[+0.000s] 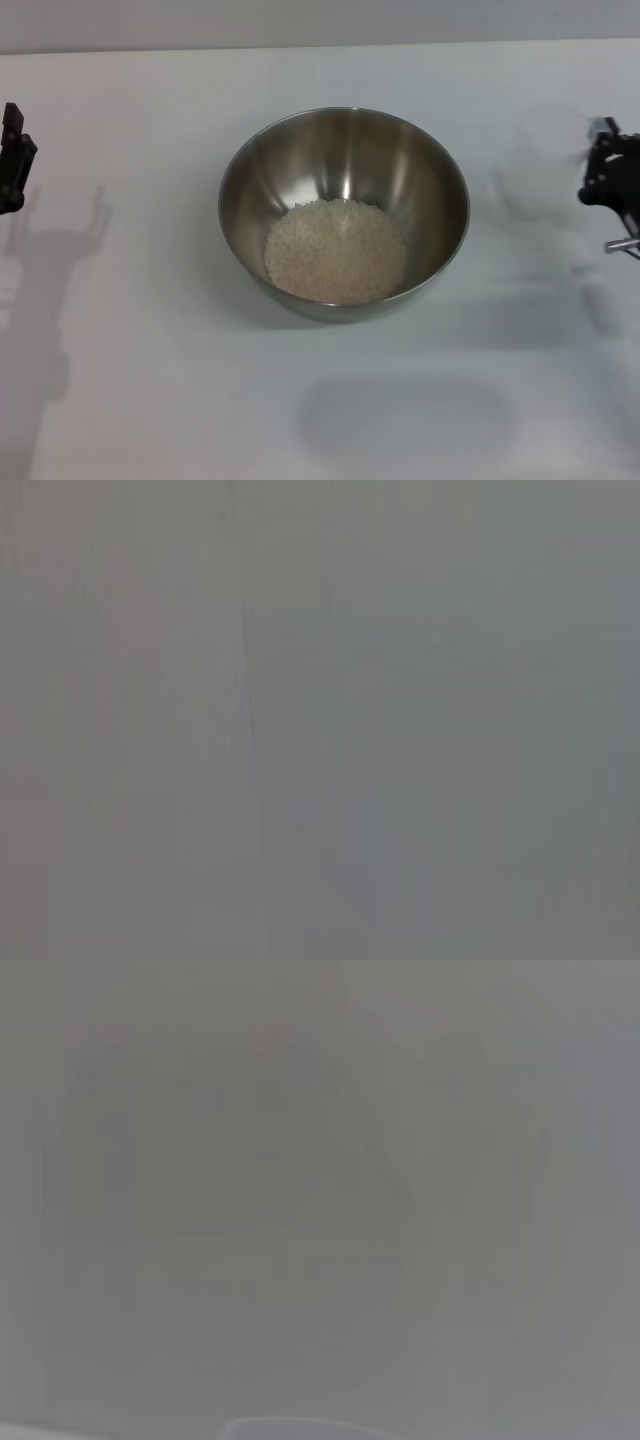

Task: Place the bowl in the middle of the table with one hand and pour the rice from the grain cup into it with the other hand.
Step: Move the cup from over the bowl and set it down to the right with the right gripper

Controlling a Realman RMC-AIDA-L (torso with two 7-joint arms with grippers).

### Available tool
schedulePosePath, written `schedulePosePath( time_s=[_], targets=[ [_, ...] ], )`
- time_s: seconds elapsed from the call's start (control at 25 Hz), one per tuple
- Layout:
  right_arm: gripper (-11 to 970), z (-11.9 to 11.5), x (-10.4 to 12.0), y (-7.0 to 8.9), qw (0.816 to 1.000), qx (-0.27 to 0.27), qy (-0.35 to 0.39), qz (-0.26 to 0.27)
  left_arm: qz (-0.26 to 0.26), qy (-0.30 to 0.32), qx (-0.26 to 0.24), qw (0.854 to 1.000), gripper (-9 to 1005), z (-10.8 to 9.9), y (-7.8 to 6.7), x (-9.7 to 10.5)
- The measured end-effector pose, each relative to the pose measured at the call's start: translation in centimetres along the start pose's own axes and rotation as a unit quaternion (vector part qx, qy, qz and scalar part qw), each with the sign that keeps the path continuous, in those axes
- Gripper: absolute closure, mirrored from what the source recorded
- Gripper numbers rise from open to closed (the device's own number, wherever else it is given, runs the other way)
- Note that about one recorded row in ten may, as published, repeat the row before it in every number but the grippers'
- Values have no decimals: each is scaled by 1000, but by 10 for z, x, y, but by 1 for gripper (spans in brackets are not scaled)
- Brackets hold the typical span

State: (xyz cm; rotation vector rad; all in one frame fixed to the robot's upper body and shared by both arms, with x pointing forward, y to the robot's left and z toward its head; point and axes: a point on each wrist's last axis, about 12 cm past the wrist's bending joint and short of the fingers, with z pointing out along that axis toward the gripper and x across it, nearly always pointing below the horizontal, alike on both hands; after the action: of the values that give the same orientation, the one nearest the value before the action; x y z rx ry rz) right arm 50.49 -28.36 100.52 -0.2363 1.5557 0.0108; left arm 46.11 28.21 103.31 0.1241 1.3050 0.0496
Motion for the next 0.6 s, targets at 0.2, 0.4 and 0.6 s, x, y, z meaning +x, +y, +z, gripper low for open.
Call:
schedulePosePath(
  time_s=[0.2, 0.4, 0.6],
  targets=[
    [944, 7, 0, 8, 1000, -24, 12, -10, -4, -1, 3, 1000, 207, 1, -1, 0],
    [931, 14, 1, 14, 998, -45, 25, -19, -4, -1, 4, 1000, 208, 1, -1, 0],
    [915, 19, 1, 18, 997, -57, 34, -23, -5, -1, 5, 1000, 207, 1, -2, 0]
  ],
)
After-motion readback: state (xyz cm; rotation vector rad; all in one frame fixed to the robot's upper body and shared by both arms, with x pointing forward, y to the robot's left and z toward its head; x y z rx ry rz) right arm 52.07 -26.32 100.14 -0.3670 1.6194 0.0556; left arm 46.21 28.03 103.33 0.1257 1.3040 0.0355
